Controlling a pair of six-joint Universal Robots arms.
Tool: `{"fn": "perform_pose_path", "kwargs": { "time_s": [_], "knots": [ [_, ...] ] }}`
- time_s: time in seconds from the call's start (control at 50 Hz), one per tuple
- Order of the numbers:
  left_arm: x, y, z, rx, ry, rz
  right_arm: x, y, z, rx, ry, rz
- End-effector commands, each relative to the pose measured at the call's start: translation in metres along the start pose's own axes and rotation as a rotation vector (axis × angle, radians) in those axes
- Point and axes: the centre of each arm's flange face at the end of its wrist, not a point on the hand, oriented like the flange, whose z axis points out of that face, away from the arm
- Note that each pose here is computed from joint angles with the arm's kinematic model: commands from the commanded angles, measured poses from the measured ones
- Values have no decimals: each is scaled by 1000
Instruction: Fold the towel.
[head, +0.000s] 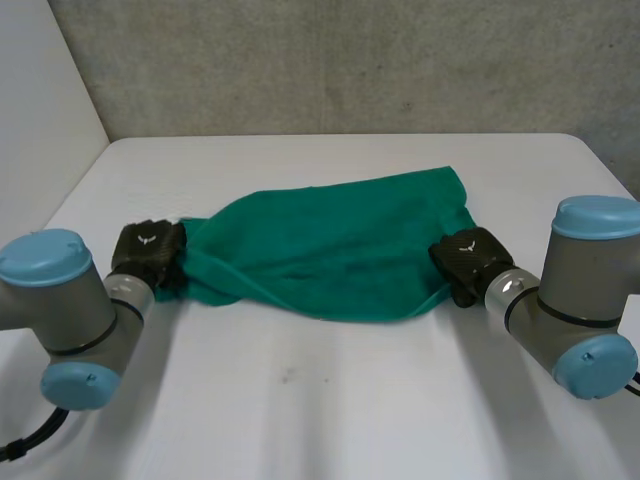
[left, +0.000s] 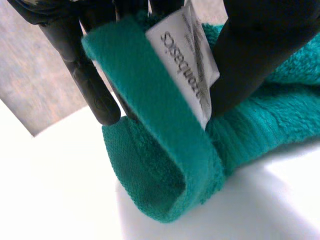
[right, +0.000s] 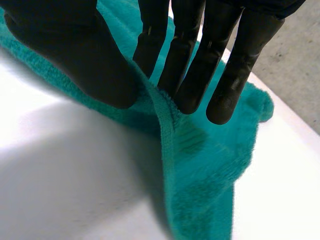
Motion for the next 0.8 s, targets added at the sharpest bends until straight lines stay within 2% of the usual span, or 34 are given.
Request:
{"fn": "perform_pose_path", "kwargs": {
  "time_s": [0.02, 0.22, 0.38, 0.54, 0.8],
  "knots": [
    [-7, -20, -29, -19, 0, 59, 4, -13, -11, 33, 11, -1],
    [-4, -37, -49, -19, 17, 71, 0, -8, -16, 18, 0, 2],
    [16, -40, -53, -18, 69, 89, -2, -4, -16, 8, -5, 4],
    [33, -27, -50, -54, 117, 102, -3, -2, -17, 2, -7, 6],
    [33, -16, -58, -124, 101, 180, -3, -3, -17, 4, -6, 3]
  ]
}}
